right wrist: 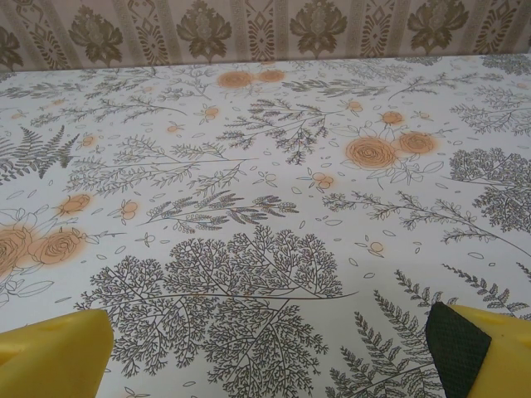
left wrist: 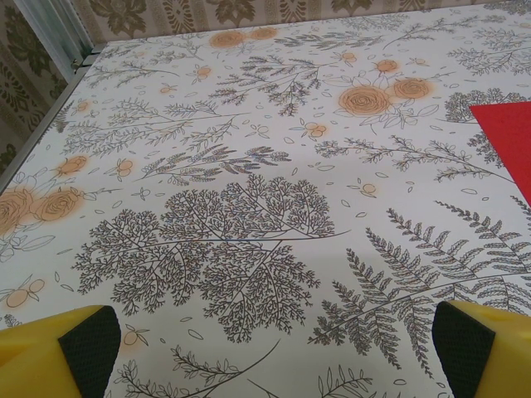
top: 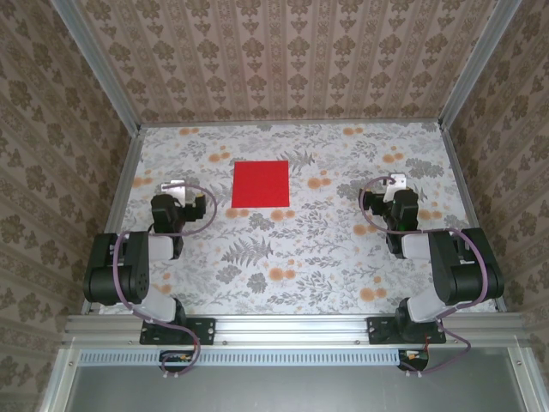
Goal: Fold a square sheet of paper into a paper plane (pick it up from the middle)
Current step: Move the square sheet of paper to the center of the table.
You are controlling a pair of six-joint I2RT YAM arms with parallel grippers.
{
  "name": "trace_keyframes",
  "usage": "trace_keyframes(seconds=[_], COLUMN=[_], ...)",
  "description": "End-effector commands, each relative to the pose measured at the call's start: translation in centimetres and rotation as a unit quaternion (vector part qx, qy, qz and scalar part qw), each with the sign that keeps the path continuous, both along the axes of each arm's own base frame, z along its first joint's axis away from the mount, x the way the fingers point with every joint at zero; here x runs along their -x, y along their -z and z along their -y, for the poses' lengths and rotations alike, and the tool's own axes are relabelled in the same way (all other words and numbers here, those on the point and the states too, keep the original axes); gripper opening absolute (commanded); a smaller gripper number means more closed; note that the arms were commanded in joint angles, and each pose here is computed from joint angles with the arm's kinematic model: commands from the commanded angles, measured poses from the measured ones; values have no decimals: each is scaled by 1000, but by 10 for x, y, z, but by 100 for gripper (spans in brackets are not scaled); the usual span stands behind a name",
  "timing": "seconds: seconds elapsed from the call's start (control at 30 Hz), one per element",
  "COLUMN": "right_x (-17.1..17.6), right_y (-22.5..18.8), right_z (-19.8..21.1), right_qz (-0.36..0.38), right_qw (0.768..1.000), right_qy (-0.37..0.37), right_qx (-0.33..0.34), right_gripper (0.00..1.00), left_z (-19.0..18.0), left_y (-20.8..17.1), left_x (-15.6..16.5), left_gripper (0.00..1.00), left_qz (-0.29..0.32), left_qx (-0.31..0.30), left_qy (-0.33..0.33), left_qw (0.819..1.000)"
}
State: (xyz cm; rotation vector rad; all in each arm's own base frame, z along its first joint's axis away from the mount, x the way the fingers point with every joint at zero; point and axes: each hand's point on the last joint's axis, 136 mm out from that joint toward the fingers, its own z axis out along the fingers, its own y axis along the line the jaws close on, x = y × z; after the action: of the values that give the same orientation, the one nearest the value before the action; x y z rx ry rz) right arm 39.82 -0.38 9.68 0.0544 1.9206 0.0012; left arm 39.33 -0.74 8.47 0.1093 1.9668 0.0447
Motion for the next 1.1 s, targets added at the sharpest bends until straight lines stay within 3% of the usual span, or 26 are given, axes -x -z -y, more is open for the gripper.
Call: trace_keyframes(seconds=[0.0,0.17,0.33,0.53,0.67,0.87,1.07], right_x=[-3,-2,12,28,37,39,30], right_y=[-2,-7,-53,-68,-56,-48,-26], right_z=[-2,-2,7,2,-14,-97,-202], right_qz=[2,8,3,-65,-148,-222,-292], right_qw=[1000,1000,1000,992,974,951,933], right_qy=[-7,-8,30,78,105,47,-28], right_qx=[-1,-1,-8,-75,-135,-210,-207], right_gripper=[100,100,100,100,100,100,99], left_z=[-1,-2,-15,-15,-10,25,29], left_y=[-10,-12,-42,-74,-85,-108,-111], left_x=[-7,-6,9,27,40,50,66], left_gripper=[100,100,100,100,100,100,100], left_qz=[18,21,47,-8,-89,-165,-200], left_qx=[0,-2,-4,80,135,212,204], left_qy=[3,-1,-50,-97,-132,-83,-69], left_qw=[1000,1000,998,992,978,960,956])
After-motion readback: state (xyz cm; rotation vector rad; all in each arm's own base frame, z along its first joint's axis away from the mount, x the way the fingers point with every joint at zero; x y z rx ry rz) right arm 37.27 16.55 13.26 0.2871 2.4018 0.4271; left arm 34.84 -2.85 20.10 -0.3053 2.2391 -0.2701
